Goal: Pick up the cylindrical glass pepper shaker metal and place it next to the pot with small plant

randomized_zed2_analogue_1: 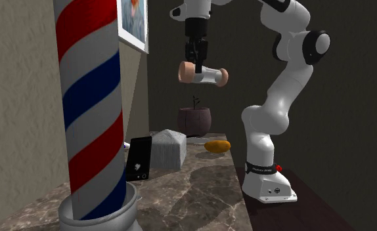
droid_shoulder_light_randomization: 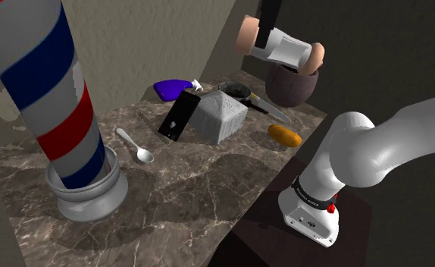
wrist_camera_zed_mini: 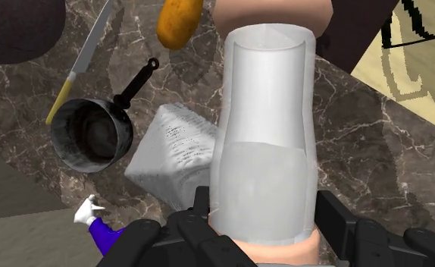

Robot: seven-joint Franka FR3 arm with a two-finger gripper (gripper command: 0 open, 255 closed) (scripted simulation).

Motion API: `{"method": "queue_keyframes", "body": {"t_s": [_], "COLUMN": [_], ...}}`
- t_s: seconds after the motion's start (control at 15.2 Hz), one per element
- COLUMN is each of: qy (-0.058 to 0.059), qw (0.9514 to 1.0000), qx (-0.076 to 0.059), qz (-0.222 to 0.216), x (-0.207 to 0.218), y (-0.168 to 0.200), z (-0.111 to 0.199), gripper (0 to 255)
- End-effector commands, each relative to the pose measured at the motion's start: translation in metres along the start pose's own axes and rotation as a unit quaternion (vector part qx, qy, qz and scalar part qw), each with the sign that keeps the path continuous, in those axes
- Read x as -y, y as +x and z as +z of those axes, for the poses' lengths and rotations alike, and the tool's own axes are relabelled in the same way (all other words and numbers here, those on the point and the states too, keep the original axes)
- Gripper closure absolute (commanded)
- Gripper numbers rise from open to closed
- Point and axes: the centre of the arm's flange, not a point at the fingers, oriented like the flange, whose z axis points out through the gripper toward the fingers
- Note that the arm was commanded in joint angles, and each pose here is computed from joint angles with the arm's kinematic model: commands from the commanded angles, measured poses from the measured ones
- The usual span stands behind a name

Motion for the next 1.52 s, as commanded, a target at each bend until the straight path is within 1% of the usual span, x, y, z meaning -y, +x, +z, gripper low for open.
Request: {"method": "queue_keyframes", "body": {"t_s": [0.0, 0.2, 1.45], "qy": [0.0, 0.0, 0.0], "qw": [1.0, 1.0, 1.0], "qx": [0.0, 0.0, 0.0], "qz": [0.0, 0.0, 0.0], "x": [-0.003, -0.005, -0.249], "y": [0.0, -0.001, 0.035], "z": [-0.01, -0.022, 0.024], "gripper": [255, 255, 255]}}
